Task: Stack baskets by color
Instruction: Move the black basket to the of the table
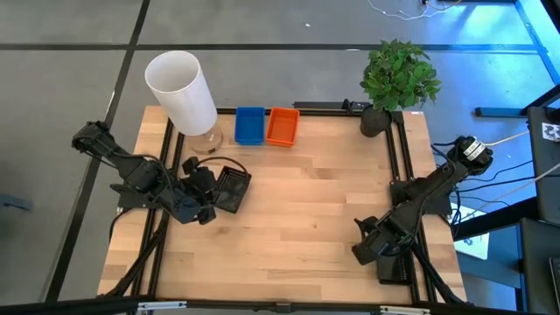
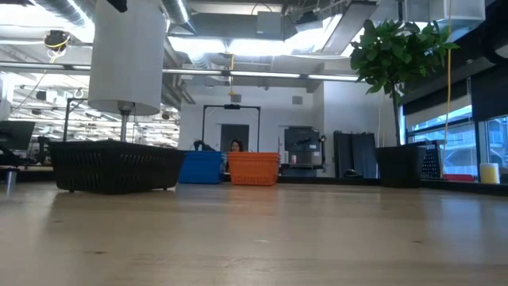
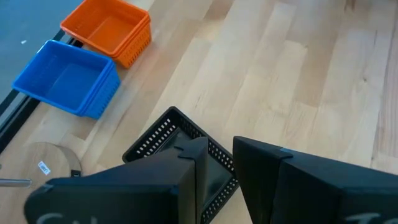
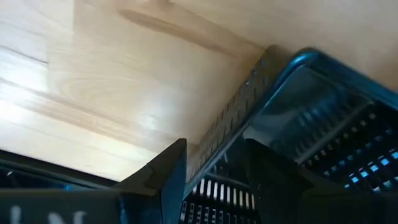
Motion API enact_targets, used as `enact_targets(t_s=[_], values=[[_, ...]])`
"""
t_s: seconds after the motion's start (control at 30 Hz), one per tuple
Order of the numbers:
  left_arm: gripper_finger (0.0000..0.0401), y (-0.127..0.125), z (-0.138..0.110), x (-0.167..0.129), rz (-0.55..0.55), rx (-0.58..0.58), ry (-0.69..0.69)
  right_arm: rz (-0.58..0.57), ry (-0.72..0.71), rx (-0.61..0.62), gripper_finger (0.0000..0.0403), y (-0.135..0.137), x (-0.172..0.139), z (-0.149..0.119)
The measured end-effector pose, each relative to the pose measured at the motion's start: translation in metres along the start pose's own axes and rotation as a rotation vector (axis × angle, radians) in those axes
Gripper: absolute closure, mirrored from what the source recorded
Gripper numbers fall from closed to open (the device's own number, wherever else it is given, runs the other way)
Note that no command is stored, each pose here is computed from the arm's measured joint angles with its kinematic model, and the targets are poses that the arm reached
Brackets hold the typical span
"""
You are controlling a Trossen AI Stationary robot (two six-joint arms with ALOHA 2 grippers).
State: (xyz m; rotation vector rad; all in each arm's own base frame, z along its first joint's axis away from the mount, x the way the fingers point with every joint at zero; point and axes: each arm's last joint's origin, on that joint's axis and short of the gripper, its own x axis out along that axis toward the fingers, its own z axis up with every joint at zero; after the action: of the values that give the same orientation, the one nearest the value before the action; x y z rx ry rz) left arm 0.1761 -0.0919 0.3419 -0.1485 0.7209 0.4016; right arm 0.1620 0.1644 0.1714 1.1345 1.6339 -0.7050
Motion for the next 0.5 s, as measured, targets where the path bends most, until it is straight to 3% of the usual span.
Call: enact_targets(t_s=[0.37, 0.5], values=[[0.0332, 0.0000, -0.0001, 0.0001, 0.001, 0.001, 0.001, -0.039, -0.018, 0.038, 0.0243, -0.0022, 0.0025, 0.0016], [0.0332, 0.0000, -0.0001, 0.0001, 0.000, 0.001, 0.001, -0.068, -0.051, 0.043, 0.0269, -0.0023, 0.0075, 0.0040]])
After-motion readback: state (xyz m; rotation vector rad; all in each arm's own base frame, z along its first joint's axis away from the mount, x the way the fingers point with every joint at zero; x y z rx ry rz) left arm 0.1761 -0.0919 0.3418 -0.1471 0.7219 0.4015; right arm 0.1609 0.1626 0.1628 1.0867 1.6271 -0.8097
